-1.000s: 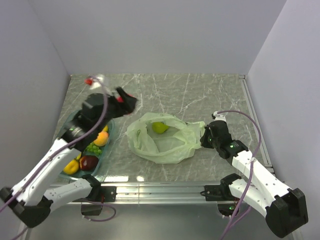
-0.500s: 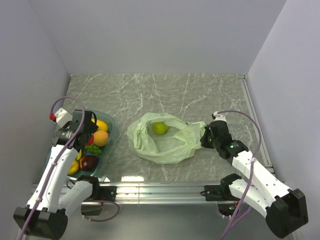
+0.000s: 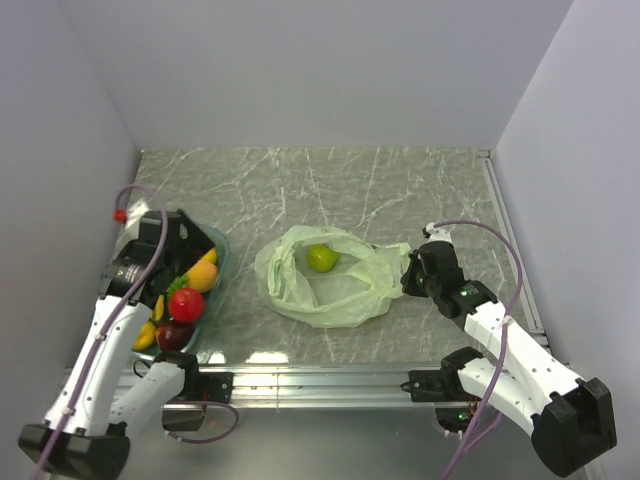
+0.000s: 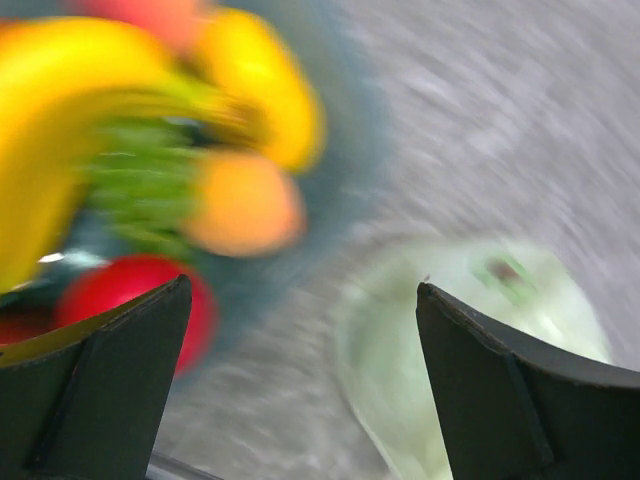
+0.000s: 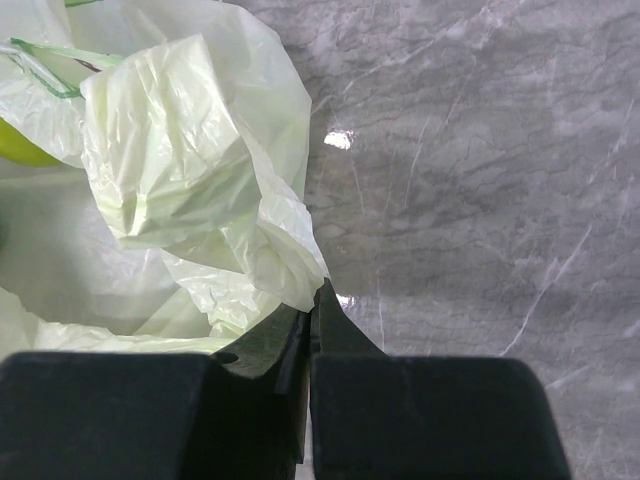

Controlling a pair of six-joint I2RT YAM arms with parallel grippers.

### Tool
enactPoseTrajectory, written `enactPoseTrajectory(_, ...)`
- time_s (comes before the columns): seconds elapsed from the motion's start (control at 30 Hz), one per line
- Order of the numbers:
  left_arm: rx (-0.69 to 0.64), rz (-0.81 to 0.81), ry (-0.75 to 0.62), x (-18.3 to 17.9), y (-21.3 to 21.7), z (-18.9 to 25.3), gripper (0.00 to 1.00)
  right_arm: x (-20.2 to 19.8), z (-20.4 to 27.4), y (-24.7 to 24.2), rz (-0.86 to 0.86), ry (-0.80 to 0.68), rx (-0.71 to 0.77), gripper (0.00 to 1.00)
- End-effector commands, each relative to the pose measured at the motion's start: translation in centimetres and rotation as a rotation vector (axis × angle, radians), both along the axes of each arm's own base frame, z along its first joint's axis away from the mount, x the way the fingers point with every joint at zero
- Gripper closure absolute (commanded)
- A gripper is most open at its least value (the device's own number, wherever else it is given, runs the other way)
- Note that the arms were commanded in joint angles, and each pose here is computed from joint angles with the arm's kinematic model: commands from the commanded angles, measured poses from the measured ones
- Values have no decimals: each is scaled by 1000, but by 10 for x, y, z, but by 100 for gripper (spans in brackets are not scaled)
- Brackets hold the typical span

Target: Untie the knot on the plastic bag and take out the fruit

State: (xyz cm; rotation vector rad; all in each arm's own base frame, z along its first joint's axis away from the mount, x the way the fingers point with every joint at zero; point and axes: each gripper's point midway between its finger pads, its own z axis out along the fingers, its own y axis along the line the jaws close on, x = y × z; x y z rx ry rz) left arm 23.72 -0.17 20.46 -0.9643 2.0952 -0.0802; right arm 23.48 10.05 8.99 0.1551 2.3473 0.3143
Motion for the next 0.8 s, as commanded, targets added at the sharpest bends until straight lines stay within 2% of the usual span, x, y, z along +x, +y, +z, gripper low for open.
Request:
enactPoseTrajectory(0.0,-189,-435,-184,23,-106,53,1,12,19,0,-3,-52,-1,100)
enactPoseTrajectory(0.07,-186,-555,-186,25,-148,62,1,12,19,2,1,-49,5,100)
enactPoseTrajectory(0.1,-197,-650,-169,13,-181,64,1,12,19,2,0,-51,5,100)
enactPoseTrajectory(0.13,-208,-675,-182,12,-195,81,1,13,19,2,2,-53,8,100)
enactPoseTrajectory(0.17,-189,-686,-145,17,-212,73,1,13,20,2,0,-52,6,100)
enactPoseTrajectory(0.23,-209,-781,-168,4,-256,91,1,13,21,1,-2,-54,5,100)
enactPoseTrajectory(0.4,-110,-987,-134,2,-338,76,5,11,20,1,-4,-55,8,100)
enactPoseTrajectory(0.5,59,-1129,-31,10,-357,30,3,10,19,2,-1,-54,17,100)
enactPoseTrajectory(0.53,106,-1149,-17,14,-360,28,2,10,20,2,1,-56,18,100)
enactPoseTrajectory(0.57,184,-1149,49,22,-360,1,2,9,19,2,2,-55,18,100)
enactPoseTrajectory(0.63,347,-1163,95,35,-347,-18,1,9,20,2,-1,-58,23,100)
enactPoseTrajectory(0.7,455,-1217,136,43,-344,-42,1,8,20,2,-2,-59,25,100)
enactPoseTrajectory(0.77,506,-1246,154,50,-345,-59,1,7,18,2,-1,-54,24,100)
